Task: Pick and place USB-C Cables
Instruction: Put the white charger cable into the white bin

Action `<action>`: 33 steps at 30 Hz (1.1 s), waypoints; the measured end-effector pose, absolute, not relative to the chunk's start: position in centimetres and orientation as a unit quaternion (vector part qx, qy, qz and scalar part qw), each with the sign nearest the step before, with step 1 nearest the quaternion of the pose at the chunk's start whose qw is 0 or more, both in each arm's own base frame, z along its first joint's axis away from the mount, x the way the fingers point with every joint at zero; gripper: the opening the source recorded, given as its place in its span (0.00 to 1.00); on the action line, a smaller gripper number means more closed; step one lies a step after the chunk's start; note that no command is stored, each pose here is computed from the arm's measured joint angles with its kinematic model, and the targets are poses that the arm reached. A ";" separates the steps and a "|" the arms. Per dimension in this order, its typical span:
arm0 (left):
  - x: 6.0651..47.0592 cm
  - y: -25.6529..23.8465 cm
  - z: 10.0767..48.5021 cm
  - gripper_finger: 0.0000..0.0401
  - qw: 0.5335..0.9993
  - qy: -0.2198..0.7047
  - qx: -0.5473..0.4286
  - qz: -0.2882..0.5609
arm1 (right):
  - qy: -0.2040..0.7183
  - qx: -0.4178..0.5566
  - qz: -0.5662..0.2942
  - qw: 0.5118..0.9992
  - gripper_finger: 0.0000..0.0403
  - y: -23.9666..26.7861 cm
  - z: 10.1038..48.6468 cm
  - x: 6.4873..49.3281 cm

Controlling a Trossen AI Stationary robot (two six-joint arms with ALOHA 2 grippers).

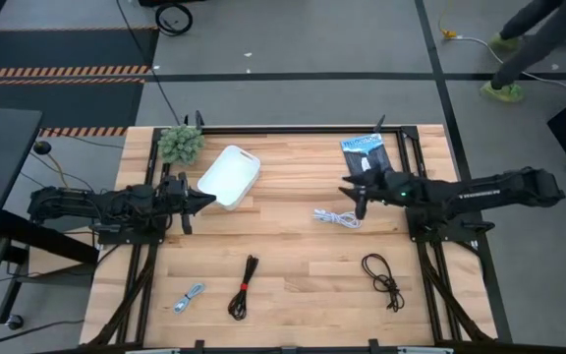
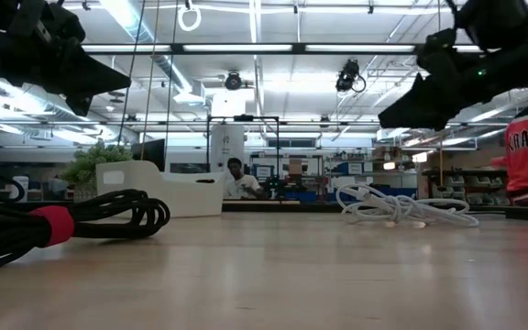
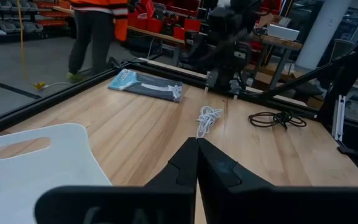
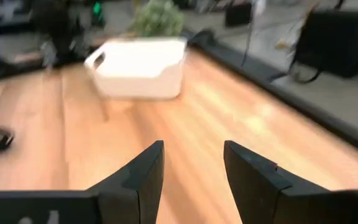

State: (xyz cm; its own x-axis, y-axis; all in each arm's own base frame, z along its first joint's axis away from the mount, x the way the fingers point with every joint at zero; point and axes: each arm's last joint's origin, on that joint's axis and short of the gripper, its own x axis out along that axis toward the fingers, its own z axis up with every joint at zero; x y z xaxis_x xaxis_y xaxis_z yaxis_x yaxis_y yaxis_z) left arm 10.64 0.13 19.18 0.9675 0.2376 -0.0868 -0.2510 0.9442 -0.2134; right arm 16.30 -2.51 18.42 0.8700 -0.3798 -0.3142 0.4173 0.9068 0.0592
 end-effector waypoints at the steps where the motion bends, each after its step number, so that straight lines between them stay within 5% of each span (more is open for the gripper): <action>1: 10.6 0.1 19.2 0.03 0.986 0.030 -0.112 0.124 | 0.170 0.064 -0.198 0.963 0.44 -2.5 18.4 16.6; 14: 10.6 0.1 19.2 0.03 0.986 0.030 -0.112 0.124 | 0.408 0.047 -0.143 0.901 0.53 -1.4 17.6 20.1; 24: 10.6 0.1 19.2 0.03 0.986 0.030 -0.112 0.124 | 0.473 0.035 -0.068 0.878 0.69 -0.3 17.3 22.8; 33: 10.6 0.1 19.2 0.03 0.986 0.030 -0.112 0.124 | 0.543 0.010 -0.072 0.837 0.65 0.2 13.7 23.7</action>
State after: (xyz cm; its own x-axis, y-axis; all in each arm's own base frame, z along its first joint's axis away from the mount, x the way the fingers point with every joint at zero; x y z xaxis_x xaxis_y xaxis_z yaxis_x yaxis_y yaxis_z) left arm 10.63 0.13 19.20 0.9675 0.2378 -0.0863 -0.2511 0.9442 -0.2132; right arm 23.74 0.22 13.70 0.4007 -0.1092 -0.9097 0.1315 0.9894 -0.0609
